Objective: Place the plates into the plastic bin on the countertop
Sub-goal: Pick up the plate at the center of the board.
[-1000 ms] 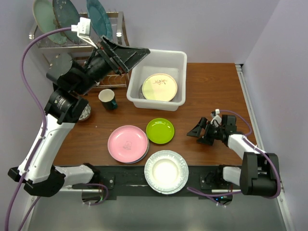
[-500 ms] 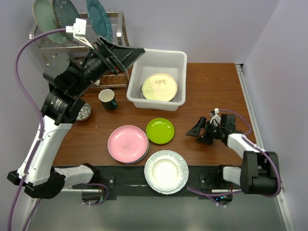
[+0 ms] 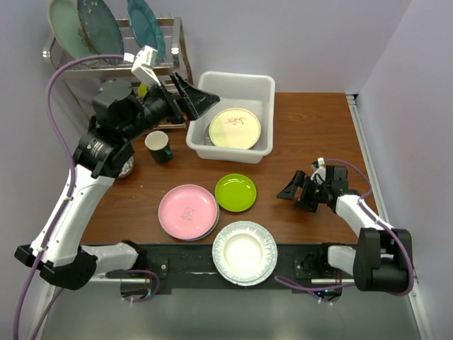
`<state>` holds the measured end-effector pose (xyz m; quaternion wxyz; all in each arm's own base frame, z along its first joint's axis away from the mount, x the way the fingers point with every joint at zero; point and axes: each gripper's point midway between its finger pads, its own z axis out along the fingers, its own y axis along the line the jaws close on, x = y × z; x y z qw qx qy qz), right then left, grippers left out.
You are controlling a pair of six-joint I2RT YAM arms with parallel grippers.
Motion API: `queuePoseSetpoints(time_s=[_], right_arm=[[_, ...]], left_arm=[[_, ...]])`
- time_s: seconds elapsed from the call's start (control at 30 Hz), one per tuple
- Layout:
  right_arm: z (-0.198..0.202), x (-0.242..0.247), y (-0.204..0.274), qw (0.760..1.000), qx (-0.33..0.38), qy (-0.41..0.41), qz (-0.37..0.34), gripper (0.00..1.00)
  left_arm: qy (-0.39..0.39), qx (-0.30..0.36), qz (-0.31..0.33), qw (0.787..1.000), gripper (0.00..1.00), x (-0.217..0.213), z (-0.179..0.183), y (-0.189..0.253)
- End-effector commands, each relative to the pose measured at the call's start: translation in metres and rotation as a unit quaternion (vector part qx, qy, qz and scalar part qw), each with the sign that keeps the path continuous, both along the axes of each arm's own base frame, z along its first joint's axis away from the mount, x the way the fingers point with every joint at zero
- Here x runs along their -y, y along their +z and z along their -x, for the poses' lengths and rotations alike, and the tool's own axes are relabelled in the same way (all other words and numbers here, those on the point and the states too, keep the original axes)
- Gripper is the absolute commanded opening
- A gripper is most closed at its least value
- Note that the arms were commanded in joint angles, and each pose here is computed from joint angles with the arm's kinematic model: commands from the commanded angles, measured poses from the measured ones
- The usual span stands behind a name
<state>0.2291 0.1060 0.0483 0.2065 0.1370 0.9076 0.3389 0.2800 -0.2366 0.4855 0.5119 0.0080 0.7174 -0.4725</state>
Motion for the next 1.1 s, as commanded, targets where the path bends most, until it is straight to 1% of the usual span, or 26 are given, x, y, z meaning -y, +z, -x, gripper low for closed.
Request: queuePoseSetpoints(time_s=[0.0,0.27,0.4,0.5,0.73,0.87,1.0,1.07], right_arm=[[-0.007,0.002,0.019,0.999,0.027,0.005,0.016,0.97],[0.004,-0.006,0.022,0.999,0.025,0.018,0.011,0.96],[0.008,-0.017,0.020,0.999,0.021,0.035,0.019,0.95],[0.008,-0.027,0.021,0.998,0.020,0.047,0.021,0.95],[0.004,-0.046,0.034,0.996,0.030,0.072,0.031,0.95],[0.002,-0.061,0.044,0.996,0.029,0.082,0.022,0.94],[0.004,-0.080,0.048,0.994,0.032,0.101,0.022,0.93],[0.002,-0.088,0.051,0.993,0.033,0.108,0.022,0.93]], left_arm=[[0.007,-0.017,-0.026,0.999,1.00,-0.007,0.004,-0.027],[0.015,-0.065,-0.066,0.996,0.98,-0.017,0.014,-0.082],[0.031,-0.082,-0.075,0.993,0.98,-0.027,0.020,-0.103],[0.052,-0.109,-0.091,0.988,0.98,-0.036,0.022,-0.128],[0.084,-0.178,-0.140,0.970,1.00,-0.051,0.026,-0.191],[0.119,-0.200,-0.157,0.960,1.00,-0.068,0.029,-0.210],[0.133,-0.216,-0.174,0.951,1.00,-0.081,0.029,-0.227],[0.135,-0.236,-0.186,0.944,0.99,-0.086,0.030,-0.244]])
